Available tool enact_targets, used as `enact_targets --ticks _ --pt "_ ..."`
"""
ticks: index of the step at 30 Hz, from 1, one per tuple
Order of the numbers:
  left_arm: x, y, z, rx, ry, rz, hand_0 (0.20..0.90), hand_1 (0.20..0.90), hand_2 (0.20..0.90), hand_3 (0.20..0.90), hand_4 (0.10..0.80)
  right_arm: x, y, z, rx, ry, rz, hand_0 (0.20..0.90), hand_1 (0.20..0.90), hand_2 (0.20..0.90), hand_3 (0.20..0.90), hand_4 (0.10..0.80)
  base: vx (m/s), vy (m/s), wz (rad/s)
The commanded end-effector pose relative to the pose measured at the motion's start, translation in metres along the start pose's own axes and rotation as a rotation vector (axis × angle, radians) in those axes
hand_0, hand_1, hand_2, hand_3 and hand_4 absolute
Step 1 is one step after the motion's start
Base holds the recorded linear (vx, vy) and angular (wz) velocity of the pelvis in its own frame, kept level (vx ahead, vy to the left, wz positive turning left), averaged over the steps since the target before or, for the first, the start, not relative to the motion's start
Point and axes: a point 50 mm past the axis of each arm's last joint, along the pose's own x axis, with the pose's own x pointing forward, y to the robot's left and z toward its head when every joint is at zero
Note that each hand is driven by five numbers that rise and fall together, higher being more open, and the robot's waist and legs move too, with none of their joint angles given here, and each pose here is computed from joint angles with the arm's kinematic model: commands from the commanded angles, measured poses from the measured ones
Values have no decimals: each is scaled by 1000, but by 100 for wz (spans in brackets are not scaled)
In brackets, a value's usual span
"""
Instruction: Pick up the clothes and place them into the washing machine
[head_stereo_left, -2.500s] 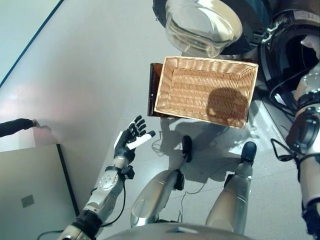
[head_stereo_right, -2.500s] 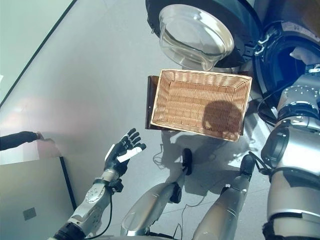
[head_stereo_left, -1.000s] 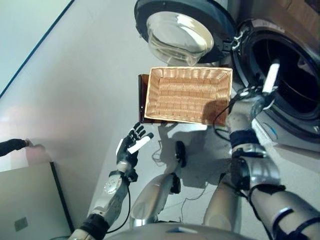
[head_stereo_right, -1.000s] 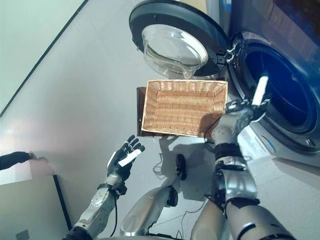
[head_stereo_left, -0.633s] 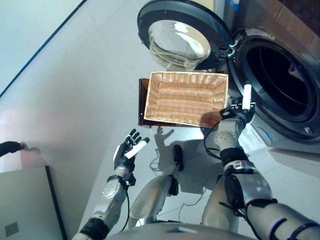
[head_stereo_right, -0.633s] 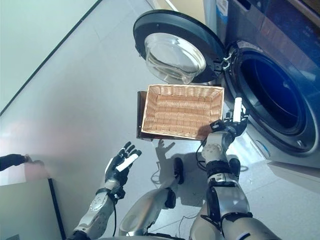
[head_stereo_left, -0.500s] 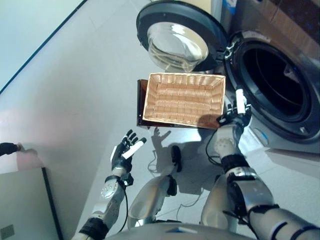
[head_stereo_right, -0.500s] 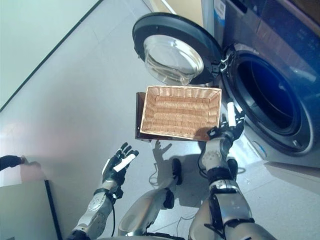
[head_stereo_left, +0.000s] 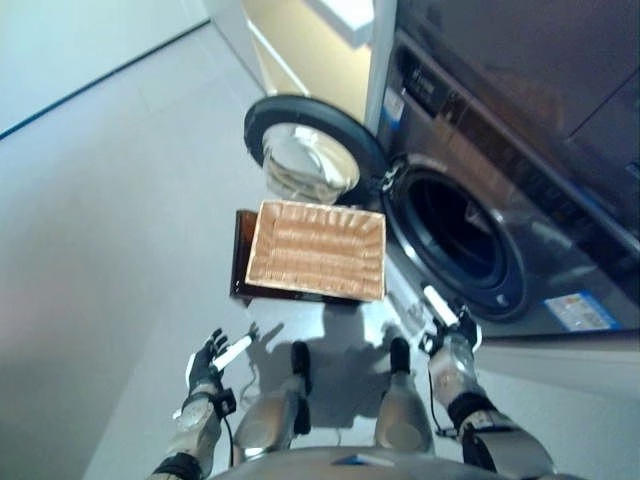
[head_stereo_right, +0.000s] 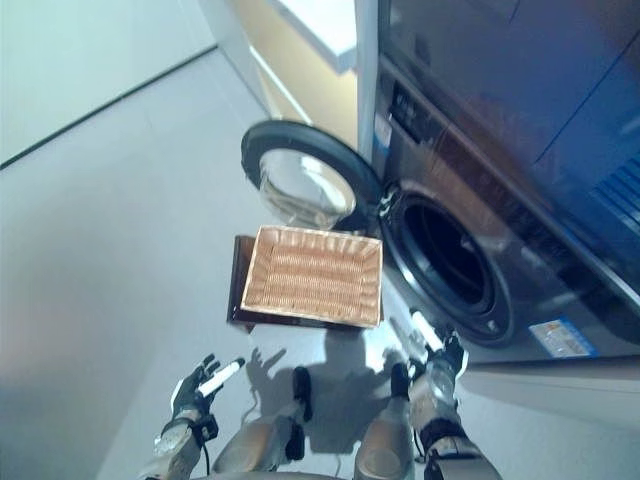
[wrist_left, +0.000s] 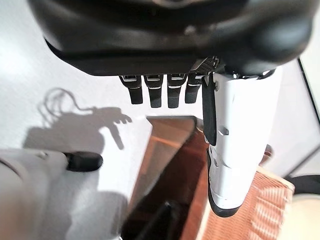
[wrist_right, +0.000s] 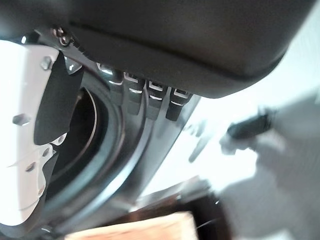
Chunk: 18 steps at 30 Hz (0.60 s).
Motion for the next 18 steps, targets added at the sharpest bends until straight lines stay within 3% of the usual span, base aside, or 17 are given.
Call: enact_targets --ticks 1,4,6,11,18 --pt "6 6 15 65 -52 44 900 900 900 900 800 4 10 23 -114 -101 53 900 900 900 900 800 49 -50 -14" --pt "5 13 1 91 21 76 900 900 900 900 800 2 5 2 -253 -32 40 900 900 900 900 800 61 -59 -18" --pt "3 20 -11 159 82 93 900 900 900 900 800 -1 -1 -14 -532 -13 80 900 900 900 900 800 89 -76 -21" --pt "2 18 -18 229 132 62 900 900 900 900 800 -9 -24 -46 -870 83 84 900 900 900 900 800 21 -40 1" --pt "-2 1 -28 251 164 0 900 900 900 900 800 -20 -56 -75 -1039 218 64 900 900 900 900 800 53 -12 7"
